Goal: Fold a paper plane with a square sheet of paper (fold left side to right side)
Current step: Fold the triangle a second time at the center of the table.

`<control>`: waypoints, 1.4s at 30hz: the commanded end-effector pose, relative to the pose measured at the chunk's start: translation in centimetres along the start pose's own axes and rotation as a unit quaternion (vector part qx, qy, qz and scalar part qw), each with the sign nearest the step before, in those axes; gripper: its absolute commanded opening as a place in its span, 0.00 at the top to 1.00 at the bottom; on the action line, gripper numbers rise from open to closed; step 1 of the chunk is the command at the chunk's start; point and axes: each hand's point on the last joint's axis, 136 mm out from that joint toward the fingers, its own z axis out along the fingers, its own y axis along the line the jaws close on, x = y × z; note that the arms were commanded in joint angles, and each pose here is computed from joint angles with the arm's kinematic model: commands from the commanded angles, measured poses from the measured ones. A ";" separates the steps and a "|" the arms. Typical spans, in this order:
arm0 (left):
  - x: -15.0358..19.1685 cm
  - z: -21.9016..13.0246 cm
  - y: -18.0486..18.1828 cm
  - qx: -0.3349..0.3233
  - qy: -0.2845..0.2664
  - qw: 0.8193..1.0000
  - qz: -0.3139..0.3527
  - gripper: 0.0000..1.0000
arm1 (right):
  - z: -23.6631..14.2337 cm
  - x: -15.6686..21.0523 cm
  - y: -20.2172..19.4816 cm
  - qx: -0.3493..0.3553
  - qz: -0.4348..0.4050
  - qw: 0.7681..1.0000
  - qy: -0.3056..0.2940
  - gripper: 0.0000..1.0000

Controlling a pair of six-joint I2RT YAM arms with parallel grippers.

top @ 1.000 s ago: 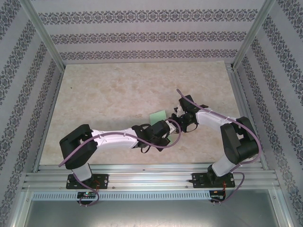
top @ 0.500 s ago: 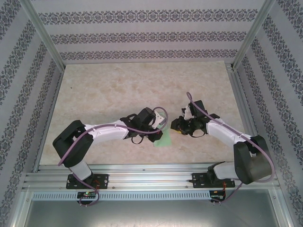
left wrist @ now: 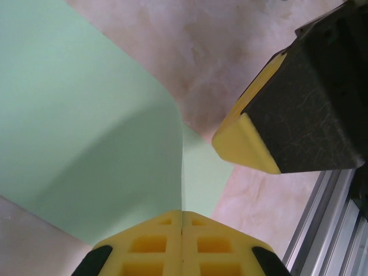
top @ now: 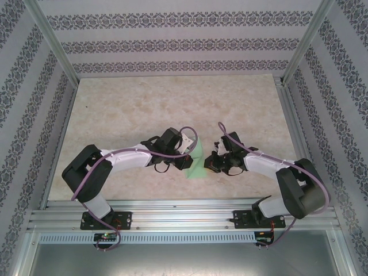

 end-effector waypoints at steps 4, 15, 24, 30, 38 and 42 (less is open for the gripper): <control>-1.0 -0.8 0.3 0.008 -0.020 1.000 -0.004 0.95 | 1.7 0.3 -0.7 0.017 0.008 1.000 0.011 0.95; -0.5 -0.3 1.9 -0.007 -0.012 1.000 -0.014 0.94 | 2.4 1.4 -3.5 0.079 0.016 0.996 0.038 0.95; 0.1 0.0 2.9 -0.024 -0.003 1.000 -0.017 0.93 | 2.4 1.5 -3.5 0.086 0.009 0.995 0.044 0.95; 0.7 0.5 3.7 -0.035 0.001 0.999 -0.021 0.93 | 2.4 1.6 -3.4 0.088 0.006 0.995 0.046 0.95; 0.5 0.6 4.6 -0.050 -0.006 0.998 -0.025 0.93 | 2.6 1.6 -3.4 0.090 0.004 0.995 0.049 0.95; -0.1 0.8 4.7 -0.048 -0.016 0.998 -0.028 0.93 | 2.6 1.6 -3.3 0.090 0.002 0.995 0.051 0.95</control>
